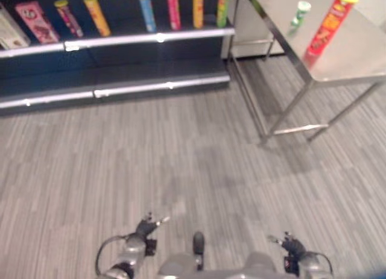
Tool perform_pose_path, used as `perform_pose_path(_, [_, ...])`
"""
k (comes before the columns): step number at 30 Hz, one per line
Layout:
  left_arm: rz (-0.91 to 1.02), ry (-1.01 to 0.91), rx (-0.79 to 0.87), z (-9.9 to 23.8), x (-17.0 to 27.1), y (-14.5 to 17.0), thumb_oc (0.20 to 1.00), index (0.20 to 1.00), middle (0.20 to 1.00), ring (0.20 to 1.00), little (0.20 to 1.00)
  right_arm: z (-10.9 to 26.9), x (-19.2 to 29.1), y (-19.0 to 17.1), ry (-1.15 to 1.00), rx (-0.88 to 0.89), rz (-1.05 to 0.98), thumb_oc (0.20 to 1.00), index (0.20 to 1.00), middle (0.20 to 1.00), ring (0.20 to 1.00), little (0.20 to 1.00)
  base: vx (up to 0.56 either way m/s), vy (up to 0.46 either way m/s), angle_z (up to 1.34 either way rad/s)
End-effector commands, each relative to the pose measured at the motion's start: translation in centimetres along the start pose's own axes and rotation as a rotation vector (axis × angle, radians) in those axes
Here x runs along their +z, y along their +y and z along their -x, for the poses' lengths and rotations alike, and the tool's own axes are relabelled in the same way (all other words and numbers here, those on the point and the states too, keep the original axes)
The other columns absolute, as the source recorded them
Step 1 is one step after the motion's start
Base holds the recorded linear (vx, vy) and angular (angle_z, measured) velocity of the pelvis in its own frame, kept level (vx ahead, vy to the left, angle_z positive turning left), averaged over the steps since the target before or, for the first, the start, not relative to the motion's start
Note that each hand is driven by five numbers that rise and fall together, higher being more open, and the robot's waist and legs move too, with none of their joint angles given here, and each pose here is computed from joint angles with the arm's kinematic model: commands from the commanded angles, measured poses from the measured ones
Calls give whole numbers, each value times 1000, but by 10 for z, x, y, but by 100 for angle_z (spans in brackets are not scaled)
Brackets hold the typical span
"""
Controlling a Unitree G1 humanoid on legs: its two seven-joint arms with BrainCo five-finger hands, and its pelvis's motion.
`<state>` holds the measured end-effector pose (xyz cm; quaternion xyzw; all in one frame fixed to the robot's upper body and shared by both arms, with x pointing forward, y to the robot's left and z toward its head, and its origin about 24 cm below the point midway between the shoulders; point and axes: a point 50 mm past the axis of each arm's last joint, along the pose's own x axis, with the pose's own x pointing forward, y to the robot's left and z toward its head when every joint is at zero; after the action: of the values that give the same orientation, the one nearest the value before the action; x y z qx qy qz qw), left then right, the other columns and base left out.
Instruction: Put the goods on the table back onto the shelves and tidy them up.
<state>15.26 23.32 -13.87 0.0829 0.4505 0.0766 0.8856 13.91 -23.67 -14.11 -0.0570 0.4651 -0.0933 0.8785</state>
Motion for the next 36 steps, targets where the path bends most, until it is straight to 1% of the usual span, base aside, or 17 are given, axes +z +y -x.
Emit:
perform_pose_path(1, [-5,-54,21,-2,14,10,1000,1000,1000,1000,1000,-3,17,-13,-55,-40,-27,1000,1000,1000,1000,1000,320,61,-25])
perform_pose_path(8, [-12,-27,-17,-1,7,-1,1000,1000,1000,1000,1000,0,7,-19,-31,-51,-29,1000,1000,1000,1000,1000,367,20,22])
perform_pose_path(13, [-35,9,-40,2,-7,-7,1000,1000,1000,1000,1000,3,-2,-24,-18,-49,1,1000,1000,1000,1000,1000,502,-139,50])
perform_pose_path(19, [3,26,-48,4,-13,-13,1000,1000,1000,1000,1000,1,6,-27,-37,-41,11,1000,1000,1000,1000,1000,406,-123,32])
perform_pose_path(25, [7,-5,-60,5,-8,-18,1000,1000,1000,1000,1000,-2,21,-23,-66,-14,73,1000,1000,1000,1000,1000,415,5,-39])
perform_pose_path(30, [-6,23,-59,7,-18,-19,1000,1000,1000,1000,1000,-2,20,-19,-67,5,93,1000,1000,1000,1000,1000,424,178,-22])
perform_pose_path(32, [-10,42,-67,9,-25,-19,1000,1000,1000,1000,1000,-2,21,-16,-68,28,133,1000,1000,1000,1000,1000,455,302,-37])
perform_pose_path(36, [9,10,-45,6,-15,-12,1000,1000,1000,1000,1000,-5,29,-6,-83,57,137,1000,1000,1000,1000,1000,319,240,-82])
